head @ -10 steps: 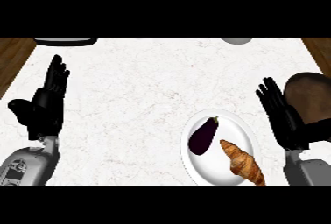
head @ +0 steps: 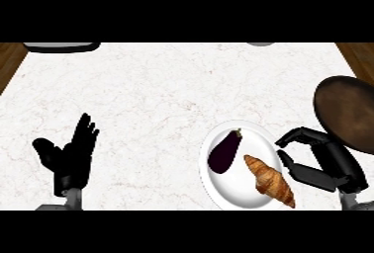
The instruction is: Pick the croissant from the plate and place it in the pan
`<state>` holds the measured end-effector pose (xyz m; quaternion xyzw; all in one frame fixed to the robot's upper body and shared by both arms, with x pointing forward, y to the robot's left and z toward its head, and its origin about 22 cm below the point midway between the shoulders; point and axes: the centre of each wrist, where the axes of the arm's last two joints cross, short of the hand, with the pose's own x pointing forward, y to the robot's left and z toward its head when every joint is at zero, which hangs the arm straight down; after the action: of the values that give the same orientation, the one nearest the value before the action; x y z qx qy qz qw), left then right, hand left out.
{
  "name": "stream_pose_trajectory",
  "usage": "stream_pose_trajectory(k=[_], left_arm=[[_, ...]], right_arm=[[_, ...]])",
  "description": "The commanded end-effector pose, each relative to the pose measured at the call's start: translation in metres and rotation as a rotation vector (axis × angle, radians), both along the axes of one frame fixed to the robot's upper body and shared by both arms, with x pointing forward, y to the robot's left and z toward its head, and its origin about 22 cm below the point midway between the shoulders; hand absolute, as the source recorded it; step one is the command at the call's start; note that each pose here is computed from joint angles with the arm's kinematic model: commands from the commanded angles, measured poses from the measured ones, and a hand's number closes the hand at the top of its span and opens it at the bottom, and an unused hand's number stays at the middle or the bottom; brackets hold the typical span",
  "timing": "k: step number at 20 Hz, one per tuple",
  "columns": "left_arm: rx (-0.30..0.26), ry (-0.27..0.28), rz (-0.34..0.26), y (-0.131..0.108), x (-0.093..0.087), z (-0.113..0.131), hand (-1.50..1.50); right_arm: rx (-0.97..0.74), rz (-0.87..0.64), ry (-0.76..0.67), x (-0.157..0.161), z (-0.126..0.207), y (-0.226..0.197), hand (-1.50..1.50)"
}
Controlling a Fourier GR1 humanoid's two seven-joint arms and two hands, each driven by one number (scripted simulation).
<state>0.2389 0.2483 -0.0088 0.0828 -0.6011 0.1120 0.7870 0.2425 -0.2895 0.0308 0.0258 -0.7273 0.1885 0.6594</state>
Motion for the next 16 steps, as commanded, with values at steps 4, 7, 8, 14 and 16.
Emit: stream_pose_trajectory(k=[4, 7, 8, 14, 16], left_arm=[[-0.093, 0.064, 0.027, 0.002, -0.032, -0.033, 0.0], [-0.096, 0.069, 0.033, 0.01, -0.033, -0.032, 0.0], [-0.092, 0.055, 0.006, 0.0, -0.033, -0.049, 0.0], [-0.111, 0.04, -0.043, 0.006, -0.025, -0.028, 0.0], [-0.11, 0.058, -0.046, 0.002, -0.021, -0.029, 0.0]], right_arm=[[-0.177, -0.024, -0.238, -0.1, -0.019, 0.016, -1.5], [-0.318, -0.11, -0.275, -0.126, -0.003, -0.005, -1.5], [-0.347, -0.123, -0.279, -0.122, 0.011, 0.003, -1.5], [-0.457, -0.264, -0.231, -0.106, 0.044, 0.033, -1.5], [-0.524, -0.25, -0.207, -0.098, 0.057, 0.034, -1.5]])
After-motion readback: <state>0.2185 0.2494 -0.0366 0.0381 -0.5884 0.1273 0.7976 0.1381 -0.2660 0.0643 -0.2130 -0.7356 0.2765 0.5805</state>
